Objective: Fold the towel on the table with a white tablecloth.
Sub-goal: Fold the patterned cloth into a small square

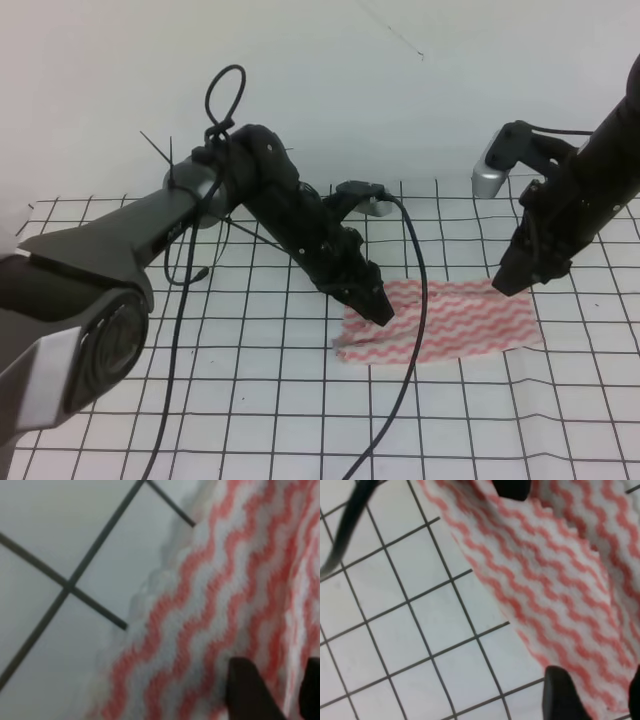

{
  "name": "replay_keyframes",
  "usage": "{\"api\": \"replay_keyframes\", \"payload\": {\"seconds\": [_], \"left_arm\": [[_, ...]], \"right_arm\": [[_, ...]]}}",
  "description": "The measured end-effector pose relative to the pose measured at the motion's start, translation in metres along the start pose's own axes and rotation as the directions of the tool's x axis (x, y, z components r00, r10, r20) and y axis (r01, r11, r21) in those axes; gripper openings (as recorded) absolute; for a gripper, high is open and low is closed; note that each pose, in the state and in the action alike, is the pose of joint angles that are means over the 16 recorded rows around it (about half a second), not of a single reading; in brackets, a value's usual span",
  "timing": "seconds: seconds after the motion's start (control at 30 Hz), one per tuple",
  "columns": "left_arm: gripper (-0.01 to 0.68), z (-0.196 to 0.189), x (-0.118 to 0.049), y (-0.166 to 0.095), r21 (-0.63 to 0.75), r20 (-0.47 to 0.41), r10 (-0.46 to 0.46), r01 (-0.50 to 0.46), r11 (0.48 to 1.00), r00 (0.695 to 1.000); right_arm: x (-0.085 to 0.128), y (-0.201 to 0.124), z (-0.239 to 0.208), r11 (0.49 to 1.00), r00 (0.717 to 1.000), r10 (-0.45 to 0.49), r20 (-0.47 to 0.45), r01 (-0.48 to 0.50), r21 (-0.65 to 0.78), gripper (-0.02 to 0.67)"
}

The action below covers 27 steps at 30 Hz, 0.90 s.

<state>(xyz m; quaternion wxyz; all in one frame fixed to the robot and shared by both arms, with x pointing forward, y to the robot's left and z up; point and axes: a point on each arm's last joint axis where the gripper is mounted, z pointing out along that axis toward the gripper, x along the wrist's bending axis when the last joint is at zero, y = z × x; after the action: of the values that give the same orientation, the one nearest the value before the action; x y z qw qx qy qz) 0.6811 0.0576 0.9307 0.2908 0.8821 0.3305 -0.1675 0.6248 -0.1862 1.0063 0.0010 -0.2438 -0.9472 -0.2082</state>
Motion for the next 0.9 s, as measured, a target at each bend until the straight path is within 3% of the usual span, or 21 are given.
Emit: {"api": "replay_keyframes", "payload": {"seconds": [0.7, 0.9], "left_arm": [[0.232, 0.0067, -0.0008, 0.0008, -0.014, 0.040, -0.036, 0.036, 0.999, 0.999], [0.173, 0.0067, -0.0008, 0.0008, -0.014, 0.041, -0.040, 0.041, 0.999, 0.998]], "right_arm": [[-0.0019, 0.0011, -0.0001, 1.000, 1.000, 0.000, 0.021, 0.000, -0.012, 0.284], [-0.0026, 0.0014, -0.0001, 1.000, 1.000, 0.001, 0.028, -0.001, -0.015, 0.283]]}}
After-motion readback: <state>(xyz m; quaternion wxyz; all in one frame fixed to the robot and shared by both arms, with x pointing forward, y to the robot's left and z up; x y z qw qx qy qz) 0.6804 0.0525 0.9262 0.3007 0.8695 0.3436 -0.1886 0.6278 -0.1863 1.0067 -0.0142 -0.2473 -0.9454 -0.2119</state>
